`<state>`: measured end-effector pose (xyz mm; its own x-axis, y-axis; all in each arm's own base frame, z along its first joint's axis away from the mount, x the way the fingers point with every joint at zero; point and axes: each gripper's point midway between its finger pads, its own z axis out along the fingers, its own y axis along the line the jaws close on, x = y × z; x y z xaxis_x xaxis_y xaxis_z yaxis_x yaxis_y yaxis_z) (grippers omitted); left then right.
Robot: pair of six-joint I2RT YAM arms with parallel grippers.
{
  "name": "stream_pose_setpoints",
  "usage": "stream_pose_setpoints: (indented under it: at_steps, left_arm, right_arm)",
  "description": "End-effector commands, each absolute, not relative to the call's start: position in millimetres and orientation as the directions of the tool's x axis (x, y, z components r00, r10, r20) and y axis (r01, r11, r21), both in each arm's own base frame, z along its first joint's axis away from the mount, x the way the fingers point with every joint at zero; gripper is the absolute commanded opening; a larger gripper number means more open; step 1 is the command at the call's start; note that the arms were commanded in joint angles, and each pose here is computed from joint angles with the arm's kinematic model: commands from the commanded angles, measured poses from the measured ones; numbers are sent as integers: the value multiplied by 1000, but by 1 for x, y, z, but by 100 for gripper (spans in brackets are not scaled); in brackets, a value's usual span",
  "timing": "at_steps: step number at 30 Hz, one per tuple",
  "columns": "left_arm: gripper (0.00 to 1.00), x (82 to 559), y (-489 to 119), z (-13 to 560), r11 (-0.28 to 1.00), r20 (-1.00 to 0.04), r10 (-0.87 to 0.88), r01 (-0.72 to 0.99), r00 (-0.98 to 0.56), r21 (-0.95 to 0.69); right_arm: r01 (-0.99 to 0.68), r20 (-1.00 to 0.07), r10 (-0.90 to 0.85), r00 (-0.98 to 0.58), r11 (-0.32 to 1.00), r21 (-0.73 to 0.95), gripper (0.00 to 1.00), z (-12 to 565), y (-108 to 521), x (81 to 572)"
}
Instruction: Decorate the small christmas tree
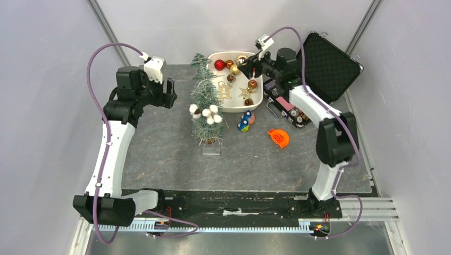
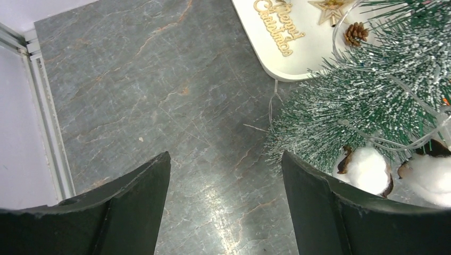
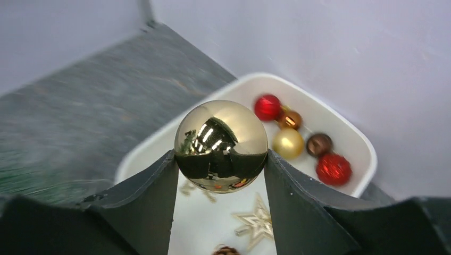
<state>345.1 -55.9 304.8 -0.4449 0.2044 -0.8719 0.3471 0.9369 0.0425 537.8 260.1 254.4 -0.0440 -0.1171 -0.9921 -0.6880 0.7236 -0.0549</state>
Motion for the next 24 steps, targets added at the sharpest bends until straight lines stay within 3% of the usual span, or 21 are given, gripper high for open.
stream_pose_setpoints:
  at_steps: [1,4,12,16,24]
  left_arm:
    - [82,339,-64,329,924,-902,186,382,-390,25]
    - [82,333,-70,332,910,-904,194,414,-381,21]
    - [81,319,-92,343,862,-910,222,506,-350,16]
    - [78,314,-98,351,847,-912,241,530,-332,31]
    - [78,299,-115,374,804,-928,224,595,-297,4]
  right_arm:
    - [-901,-999,25,-25,431,34,34,315,289,448]
    - [-928,-999,39,5,372,10,32,334,286,408]
    - [-919,-992,-89,93,375,-120,33,340,275,343]
    - [-940,-981,-112,158,288,-184,33,350,286,309]
    - [-950,-967,-73,246,181,-255,35,382,306,273]
